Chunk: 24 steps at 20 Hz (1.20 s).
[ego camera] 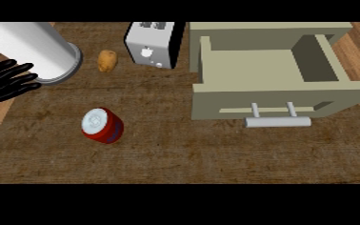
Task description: Pick up the can, place it into the drawer and close the drawer
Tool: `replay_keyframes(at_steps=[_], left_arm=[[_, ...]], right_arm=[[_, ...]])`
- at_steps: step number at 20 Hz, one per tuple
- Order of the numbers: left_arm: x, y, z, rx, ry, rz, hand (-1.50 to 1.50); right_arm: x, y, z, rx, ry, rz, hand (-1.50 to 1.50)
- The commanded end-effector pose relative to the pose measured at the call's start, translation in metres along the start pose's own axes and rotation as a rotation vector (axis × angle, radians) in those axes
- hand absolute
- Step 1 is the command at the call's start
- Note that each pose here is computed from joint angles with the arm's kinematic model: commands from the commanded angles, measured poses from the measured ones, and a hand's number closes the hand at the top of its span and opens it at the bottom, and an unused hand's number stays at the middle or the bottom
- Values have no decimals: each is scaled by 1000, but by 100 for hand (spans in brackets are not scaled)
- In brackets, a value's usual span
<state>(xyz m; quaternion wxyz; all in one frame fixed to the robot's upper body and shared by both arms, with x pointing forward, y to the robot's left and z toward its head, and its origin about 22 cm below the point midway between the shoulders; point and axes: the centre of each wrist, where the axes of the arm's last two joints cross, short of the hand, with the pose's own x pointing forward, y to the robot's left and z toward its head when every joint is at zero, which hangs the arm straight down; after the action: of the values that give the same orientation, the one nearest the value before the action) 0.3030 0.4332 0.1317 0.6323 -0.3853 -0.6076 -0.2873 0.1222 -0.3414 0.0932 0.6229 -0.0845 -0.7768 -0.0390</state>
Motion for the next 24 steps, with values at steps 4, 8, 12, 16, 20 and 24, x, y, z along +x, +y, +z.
replay_keyframes(at_steps=[4, 8, 12, 16, 20, 24], left_arm=[[-20, -4, -28, -50, 68, 65, -150], [-29, 3, -43, -42, 65, 53, -150], [-39, -16, -57, -41, 89, 52, -150], [-68, -16, -64, -35, 115, 20, -150], [-86, -23, -84, -15, 102, 12, -150], [-102, -17, -76, 22, 128, 26, -150]], right_arm=[[-15, -30, 11, 4, -10, -11, -150], [-1, -20, 21, -10, -6, -7, -150], [6, -31, 7, -8, -6, 5, -150], [1, -20, 23, -3, 6, 11, -150], [14, -28, 17, -2, -10, 4, -150], [-4, -37, 22, -3, 10, -4, -150]])
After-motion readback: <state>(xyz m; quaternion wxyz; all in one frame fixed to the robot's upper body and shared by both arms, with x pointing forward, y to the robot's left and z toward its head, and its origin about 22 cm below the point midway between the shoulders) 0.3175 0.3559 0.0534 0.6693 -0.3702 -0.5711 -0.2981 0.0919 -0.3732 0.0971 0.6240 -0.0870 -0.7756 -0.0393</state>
